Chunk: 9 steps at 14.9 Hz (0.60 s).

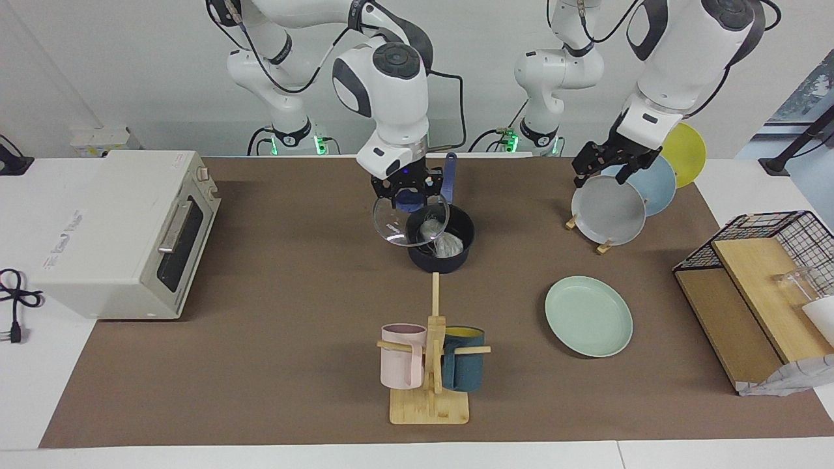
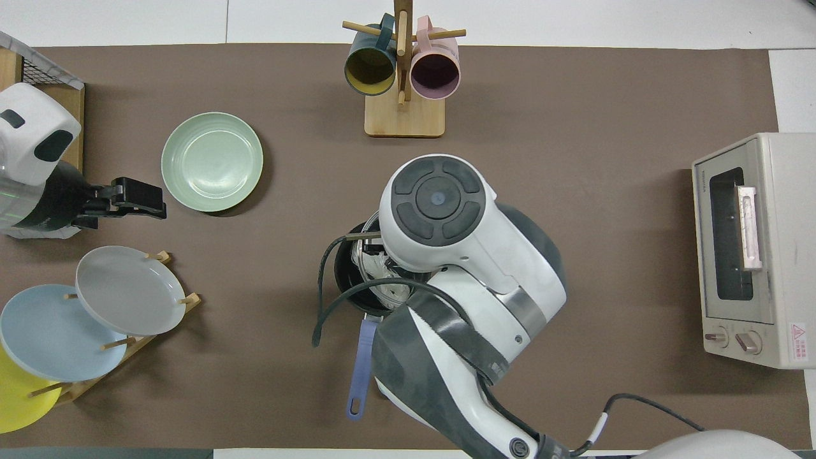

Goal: Transfer vermicelli from plate to pot

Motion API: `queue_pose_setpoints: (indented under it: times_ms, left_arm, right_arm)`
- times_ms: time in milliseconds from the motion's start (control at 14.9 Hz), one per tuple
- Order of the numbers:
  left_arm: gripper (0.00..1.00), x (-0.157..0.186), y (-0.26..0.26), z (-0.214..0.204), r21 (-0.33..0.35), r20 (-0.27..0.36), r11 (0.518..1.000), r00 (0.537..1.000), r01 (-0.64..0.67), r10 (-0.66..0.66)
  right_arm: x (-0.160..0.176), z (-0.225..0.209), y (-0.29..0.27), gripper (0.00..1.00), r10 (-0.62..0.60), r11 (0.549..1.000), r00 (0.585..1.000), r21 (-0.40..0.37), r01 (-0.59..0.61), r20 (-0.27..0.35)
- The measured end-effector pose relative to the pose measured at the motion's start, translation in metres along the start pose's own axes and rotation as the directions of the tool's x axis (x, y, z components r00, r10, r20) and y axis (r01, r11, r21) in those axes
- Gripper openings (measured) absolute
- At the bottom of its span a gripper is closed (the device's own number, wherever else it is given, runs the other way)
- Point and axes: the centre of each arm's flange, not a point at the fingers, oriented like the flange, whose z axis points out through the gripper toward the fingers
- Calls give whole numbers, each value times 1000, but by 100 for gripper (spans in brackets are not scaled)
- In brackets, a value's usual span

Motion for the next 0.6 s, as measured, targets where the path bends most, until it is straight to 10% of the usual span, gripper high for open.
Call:
queue_pose_setpoints:
  times_ms: [603]
  left_arm:
    - [100, 5, -6, -18, -1, -32, 1000, 999, -4, 4]
  right_arm:
    - [-19, 77, -52, 66, 2, 995, 999, -100, -6, -36]
